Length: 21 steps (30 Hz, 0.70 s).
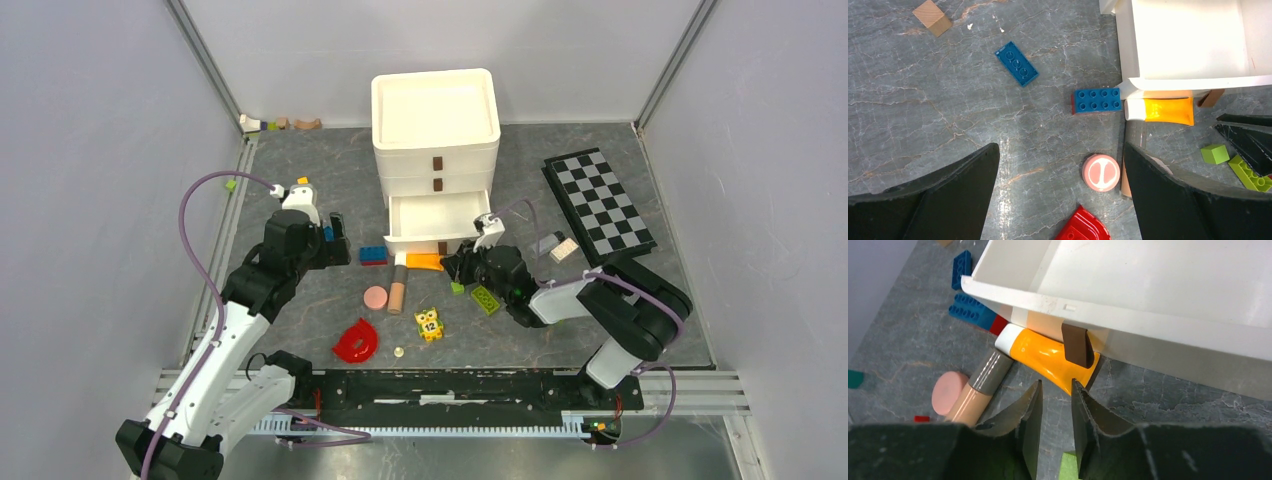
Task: Organize the makeup
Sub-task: Open the drawer in the storage box.
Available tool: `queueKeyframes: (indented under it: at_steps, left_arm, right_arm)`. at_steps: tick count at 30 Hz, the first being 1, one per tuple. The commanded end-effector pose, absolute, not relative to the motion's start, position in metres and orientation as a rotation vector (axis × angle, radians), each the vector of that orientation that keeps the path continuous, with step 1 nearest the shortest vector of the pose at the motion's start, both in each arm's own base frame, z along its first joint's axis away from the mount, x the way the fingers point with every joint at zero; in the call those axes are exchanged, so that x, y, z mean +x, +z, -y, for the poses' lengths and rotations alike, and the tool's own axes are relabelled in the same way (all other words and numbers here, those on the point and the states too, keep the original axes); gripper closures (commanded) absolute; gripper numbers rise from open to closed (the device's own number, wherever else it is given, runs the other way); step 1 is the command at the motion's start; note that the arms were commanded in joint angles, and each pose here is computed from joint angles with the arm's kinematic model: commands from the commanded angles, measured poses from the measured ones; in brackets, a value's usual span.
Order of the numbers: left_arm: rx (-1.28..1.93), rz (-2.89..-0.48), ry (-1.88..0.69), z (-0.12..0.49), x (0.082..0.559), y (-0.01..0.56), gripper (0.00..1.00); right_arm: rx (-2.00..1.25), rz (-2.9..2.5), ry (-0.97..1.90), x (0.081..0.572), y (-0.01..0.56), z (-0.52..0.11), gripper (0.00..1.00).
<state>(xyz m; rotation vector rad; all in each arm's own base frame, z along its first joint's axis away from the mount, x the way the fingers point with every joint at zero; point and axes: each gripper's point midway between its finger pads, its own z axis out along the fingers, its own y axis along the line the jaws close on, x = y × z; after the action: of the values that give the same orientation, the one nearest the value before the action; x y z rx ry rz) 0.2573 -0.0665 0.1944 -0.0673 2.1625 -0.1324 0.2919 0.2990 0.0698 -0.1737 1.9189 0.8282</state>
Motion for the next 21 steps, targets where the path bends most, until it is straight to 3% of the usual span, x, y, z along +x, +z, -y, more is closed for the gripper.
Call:
queueKeyframes:
  at_steps: [1, 6, 15, 21]
  left_arm:
    - [-0.029, -2.127, -0.138, 0.068, 0.263, 0.201, 0.00]
    - [-0.029, -2.128, -0.136, 0.068, 0.263, 0.201, 0.00]
    - [-0.045, -2.121, -0.111, 0.063, 0.263, 0.202, 0.00]
    - [-0.080, -2.090, -0.073, 0.054, 0.261, 0.209, 0.00]
  right_arm:
    - [-0.290, -1.904, 0.720, 0.294, 0.080, -0.295, 0.61]
    - [-0.505, -1.908, 0.589, 0.295, 0.084, -0.293, 0.52]
    - [-1.112, -1.837, 0.554, 0.285, 0.080, -0.329, 0.48]
    - [-1.314, -1.796, 0.492, 0.293, 0.073, -0.349, 0.41]
